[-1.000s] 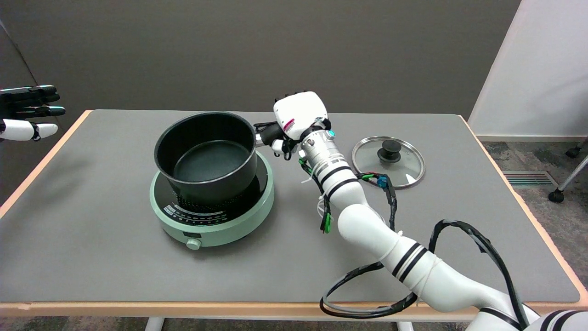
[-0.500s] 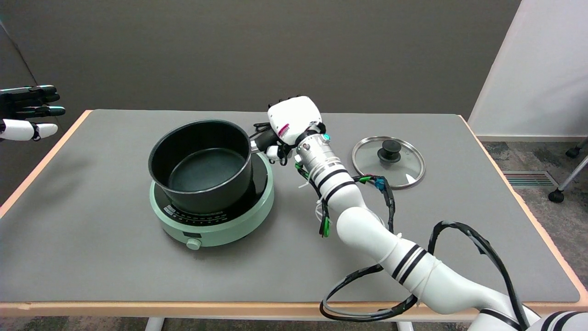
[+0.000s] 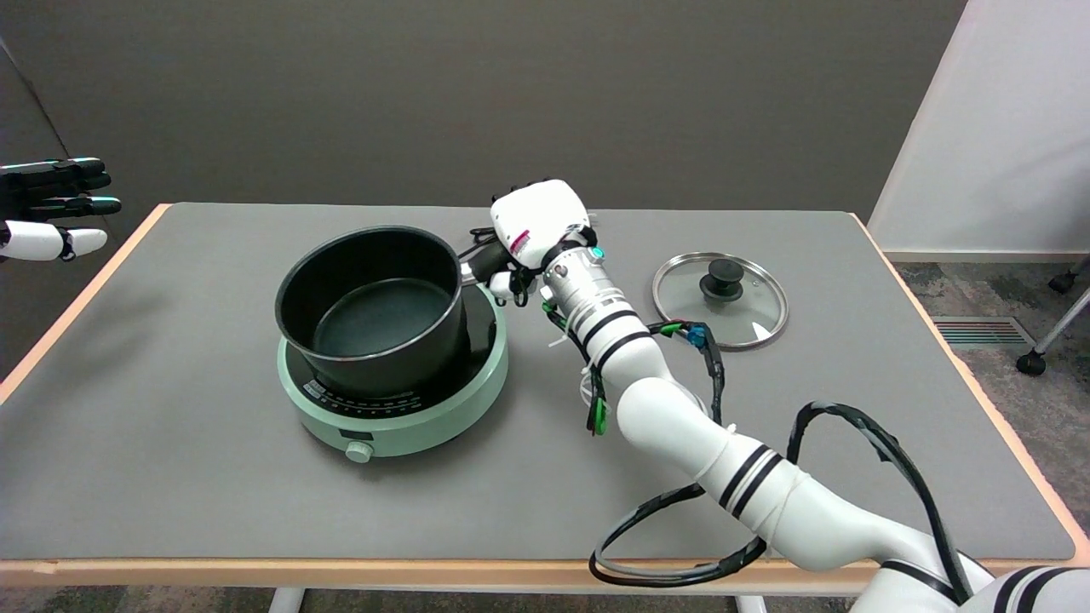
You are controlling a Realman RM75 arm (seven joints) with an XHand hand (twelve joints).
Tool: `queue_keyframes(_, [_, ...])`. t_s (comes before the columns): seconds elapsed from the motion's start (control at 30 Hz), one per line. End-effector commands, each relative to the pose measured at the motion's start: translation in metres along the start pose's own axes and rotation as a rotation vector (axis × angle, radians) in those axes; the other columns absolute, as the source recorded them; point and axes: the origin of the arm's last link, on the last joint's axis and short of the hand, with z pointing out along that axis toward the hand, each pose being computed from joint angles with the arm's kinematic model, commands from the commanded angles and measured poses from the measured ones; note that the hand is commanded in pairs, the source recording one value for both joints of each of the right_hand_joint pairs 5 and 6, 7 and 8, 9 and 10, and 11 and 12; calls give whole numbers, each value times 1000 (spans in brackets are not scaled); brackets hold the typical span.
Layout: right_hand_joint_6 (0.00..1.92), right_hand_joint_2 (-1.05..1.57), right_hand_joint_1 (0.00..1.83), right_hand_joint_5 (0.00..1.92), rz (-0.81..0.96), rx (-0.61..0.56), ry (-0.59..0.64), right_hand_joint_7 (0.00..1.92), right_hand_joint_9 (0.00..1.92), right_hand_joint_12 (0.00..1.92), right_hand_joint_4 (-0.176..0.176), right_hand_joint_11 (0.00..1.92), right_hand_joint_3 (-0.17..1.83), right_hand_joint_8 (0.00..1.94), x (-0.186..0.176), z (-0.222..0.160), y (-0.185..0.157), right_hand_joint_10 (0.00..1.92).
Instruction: Place the soup pot onto the induction stove.
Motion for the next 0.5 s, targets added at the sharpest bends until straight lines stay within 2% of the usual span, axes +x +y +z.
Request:
queue_keyframes(0.03, [1920, 787, 817, 1920, -8, -7, -8, 1920, 1920, 1920, -14, 1920, 868, 1920, -4, 3, 0, 1920])
queue_keyframes(0.43, [1920, 775, 817, 1920, -14, -6, -11, 1920, 1920, 1920, -14, 1920, 873, 1920, -5, 2, 0, 1920])
queue_keyframes(0.5, [1920, 759, 821, 1920, -16, -6, -12, 1920, 1920, 1920, -6, 1920, 871, 1920, -6, 2, 0, 1920])
